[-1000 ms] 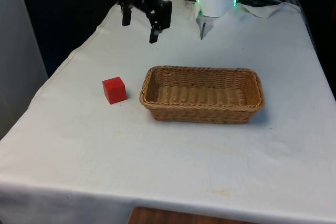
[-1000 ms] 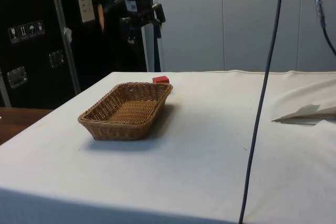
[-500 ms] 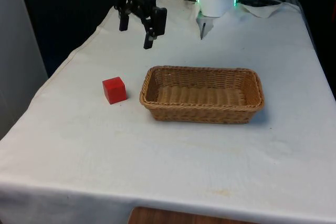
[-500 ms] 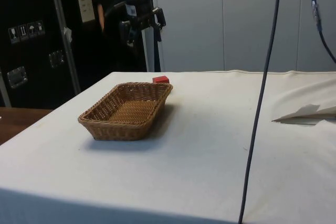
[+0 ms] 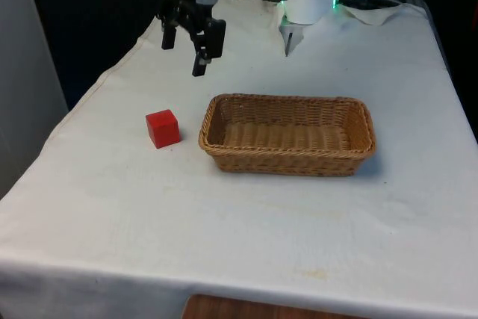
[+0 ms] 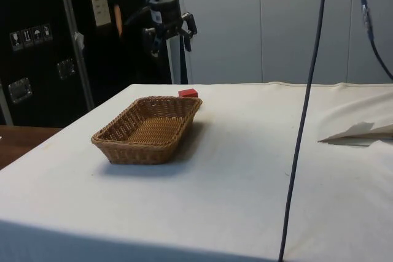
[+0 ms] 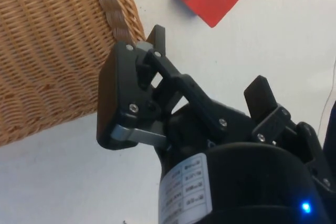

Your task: Pick up the cube and place it into the basket.

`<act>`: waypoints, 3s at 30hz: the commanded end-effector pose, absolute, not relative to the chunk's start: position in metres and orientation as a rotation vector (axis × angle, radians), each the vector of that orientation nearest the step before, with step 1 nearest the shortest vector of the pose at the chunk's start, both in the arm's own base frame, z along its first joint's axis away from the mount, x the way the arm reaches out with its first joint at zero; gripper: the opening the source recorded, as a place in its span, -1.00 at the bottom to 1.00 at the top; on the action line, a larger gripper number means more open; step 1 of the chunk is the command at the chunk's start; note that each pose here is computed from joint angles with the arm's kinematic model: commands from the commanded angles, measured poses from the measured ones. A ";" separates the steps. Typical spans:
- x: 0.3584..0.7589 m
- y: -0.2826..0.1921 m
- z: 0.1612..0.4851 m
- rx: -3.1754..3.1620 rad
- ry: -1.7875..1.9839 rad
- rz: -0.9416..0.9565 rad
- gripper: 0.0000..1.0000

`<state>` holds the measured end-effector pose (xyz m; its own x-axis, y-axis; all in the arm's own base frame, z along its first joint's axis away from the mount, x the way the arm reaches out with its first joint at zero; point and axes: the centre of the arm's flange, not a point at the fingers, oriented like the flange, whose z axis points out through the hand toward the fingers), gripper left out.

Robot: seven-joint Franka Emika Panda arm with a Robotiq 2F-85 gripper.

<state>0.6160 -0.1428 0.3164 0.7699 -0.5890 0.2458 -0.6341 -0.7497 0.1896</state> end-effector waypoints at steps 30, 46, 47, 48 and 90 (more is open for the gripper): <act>0.602 -0.165 0.243 2.606 -1.109 0.405 1.00; 0.604 -0.166 0.234 2.571 -1.152 0.447 1.00; 0.604 -0.165 0.234 2.579 -1.150 0.432 1.00; 0.604 -0.165 0.234 2.573 -1.150 0.444 1.00; 0.616 -0.185 0.196 2.539 -1.139 0.482 1.00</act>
<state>0.6134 -0.1860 0.1985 0.6296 -0.6517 0.4231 -0.7592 -0.6316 0.1569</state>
